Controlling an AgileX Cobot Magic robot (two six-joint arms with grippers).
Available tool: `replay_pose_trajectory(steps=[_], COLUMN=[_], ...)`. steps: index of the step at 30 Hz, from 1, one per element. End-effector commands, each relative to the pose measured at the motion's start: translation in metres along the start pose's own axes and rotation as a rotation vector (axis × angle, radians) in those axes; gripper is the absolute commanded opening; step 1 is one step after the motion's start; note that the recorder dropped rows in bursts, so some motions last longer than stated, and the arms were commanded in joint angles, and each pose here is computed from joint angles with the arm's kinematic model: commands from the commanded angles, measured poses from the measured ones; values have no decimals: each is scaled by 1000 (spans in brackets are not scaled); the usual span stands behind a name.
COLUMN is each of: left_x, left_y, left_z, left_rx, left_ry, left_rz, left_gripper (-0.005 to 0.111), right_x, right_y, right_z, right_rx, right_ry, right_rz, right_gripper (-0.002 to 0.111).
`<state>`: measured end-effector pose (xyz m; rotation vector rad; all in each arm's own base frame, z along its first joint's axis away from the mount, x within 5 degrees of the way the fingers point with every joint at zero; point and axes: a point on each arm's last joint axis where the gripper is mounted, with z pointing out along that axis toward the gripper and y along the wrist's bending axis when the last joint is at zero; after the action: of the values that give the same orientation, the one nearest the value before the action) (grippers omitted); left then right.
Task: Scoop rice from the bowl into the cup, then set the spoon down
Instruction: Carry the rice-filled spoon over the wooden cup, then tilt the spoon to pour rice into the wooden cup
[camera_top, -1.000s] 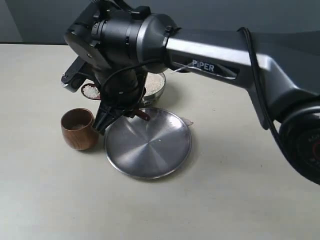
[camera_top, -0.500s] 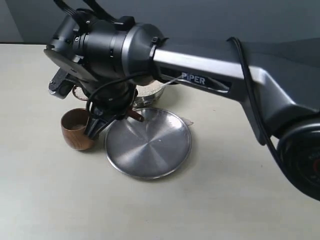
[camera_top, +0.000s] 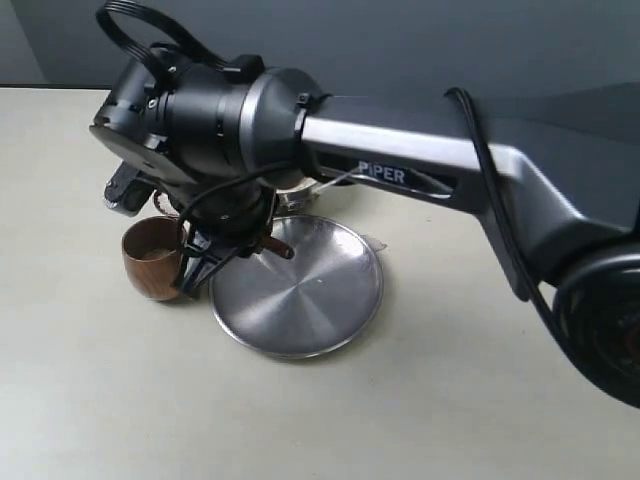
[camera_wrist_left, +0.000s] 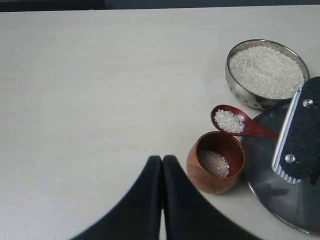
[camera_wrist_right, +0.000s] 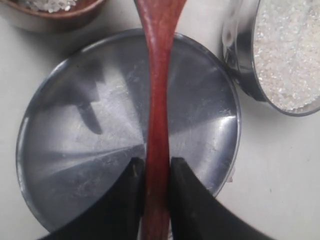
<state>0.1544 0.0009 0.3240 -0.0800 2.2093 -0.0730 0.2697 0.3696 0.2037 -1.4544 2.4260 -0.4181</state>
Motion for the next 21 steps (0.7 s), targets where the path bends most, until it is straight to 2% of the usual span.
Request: replay_pose_trajectory(steps=[1, 8, 21], left_x=[0, 0, 0], left_y=[0, 0, 0], left_z=[1, 1, 1], left_rx=[-3, -3, -3], left_ry=[-1, -1, -1], left_rz=[-2, -2, -2], left_gripper=[0, 0, 0], right_x=[-1, -4, -2], right_y=[4, 19, 17], right_z=[-7, -14, -10], right_rx=[37, 66, 102], right_ry=[-19, -39, -28], right_rz=[-7, -51, -27], right_gripper=[-1, -1, -1])
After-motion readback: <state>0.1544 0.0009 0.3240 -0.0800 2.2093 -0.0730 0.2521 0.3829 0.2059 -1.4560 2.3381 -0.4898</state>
